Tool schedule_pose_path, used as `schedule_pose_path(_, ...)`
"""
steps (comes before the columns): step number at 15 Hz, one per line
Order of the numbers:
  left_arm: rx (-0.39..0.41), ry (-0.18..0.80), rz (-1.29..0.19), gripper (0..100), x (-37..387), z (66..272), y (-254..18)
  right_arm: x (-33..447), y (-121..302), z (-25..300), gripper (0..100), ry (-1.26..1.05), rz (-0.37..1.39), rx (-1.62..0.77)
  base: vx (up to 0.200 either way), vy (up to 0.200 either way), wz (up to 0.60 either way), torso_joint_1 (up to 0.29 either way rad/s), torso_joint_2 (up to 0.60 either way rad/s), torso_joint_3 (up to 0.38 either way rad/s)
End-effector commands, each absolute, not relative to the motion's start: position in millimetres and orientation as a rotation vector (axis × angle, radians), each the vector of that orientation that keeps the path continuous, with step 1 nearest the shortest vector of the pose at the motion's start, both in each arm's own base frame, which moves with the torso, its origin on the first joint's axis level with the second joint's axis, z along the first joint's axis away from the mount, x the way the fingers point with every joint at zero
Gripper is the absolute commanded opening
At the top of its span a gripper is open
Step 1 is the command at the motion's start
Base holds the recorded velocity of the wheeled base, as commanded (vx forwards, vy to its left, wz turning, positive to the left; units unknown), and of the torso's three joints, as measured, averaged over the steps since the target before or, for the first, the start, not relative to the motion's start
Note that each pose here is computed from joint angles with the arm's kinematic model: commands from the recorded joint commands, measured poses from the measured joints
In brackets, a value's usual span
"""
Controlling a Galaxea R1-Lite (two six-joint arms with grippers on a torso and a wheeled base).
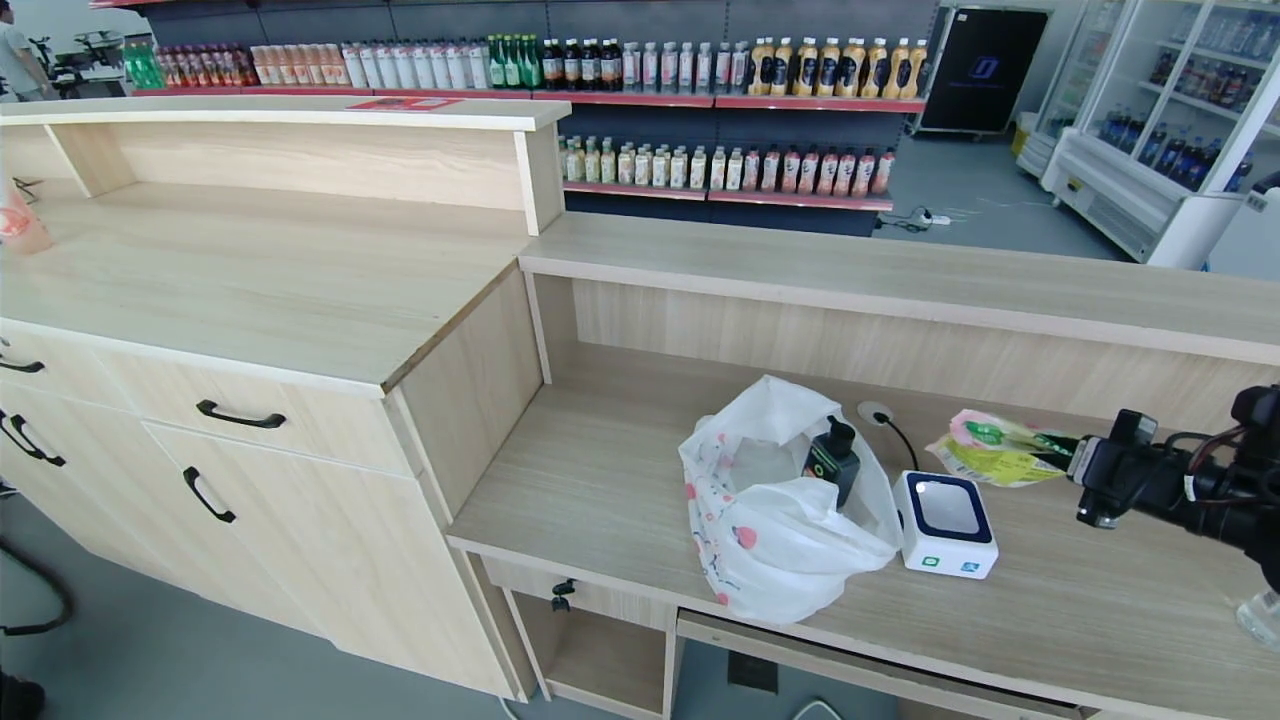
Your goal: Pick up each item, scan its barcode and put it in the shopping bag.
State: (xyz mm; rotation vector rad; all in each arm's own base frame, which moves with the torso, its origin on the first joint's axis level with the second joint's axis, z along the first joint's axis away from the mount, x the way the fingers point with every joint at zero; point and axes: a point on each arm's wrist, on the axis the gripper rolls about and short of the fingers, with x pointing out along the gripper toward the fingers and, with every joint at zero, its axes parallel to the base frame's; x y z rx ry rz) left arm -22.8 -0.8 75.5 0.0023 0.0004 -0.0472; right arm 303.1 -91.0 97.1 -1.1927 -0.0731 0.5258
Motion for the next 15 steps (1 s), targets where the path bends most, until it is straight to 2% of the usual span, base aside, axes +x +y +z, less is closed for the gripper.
schedule_pose_path(1, 0.002, 0.001, -0.048, 100, -22.7, 75.5, -0.8, 305.6, -91.6, 93.8, 0, -0.076, 0.532, -1.191, 0.000, 0.000, 0.00, 0.000, 0.00, 0.000)
schedule_pose_path(8, 0.003, 0.001, -0.048, 100, -22.7, 75.5, -0.8, 308.7, -91.9, 92.7, 0, -0.101, 0.536, -1.193, 0.000, 0.000, 0.00, 0.000, 0.00, 0.000)
schedule_pose_path(9, 0.002, 0.001, -0.048, 100, -22.7, 75.5, -0.8, 305.1, -90.6, 103.3, 0, -0.115, 0.521, -1.184, 0.000, 0.000, 0.00, 0.000, 0.00, 0.000)
schedule_pose_path(12, 0.002, 0.001, -0.048, 100, -22.7, 75.5, -0.8, 252.7, -75.3, 179.0, 0, -0.142, 0.382, -1.004, 0.000, 0.000, 0.00, 0.000, 0.00, 0.000)
schedule_pose_path(14, 0.003, 0.001, -0.048, 100, -22.7, 75.5, -0.8, 206.0, -66.3, 204.2, 0, -0.068, 0.257, -0.786, 0.000, 0.000, 0.00, 0.000, 0.00, 0.000)
schedule_pose_path(15, 0.003, 0.001, -0.048, 100, -22.7, 75.5, -0.8, 187.6, -65.6, 200.8, 0, -0.031, 0.239, -0.722, 0.000, 0.000, 0.00, 0.000, 0.00, 0.000)
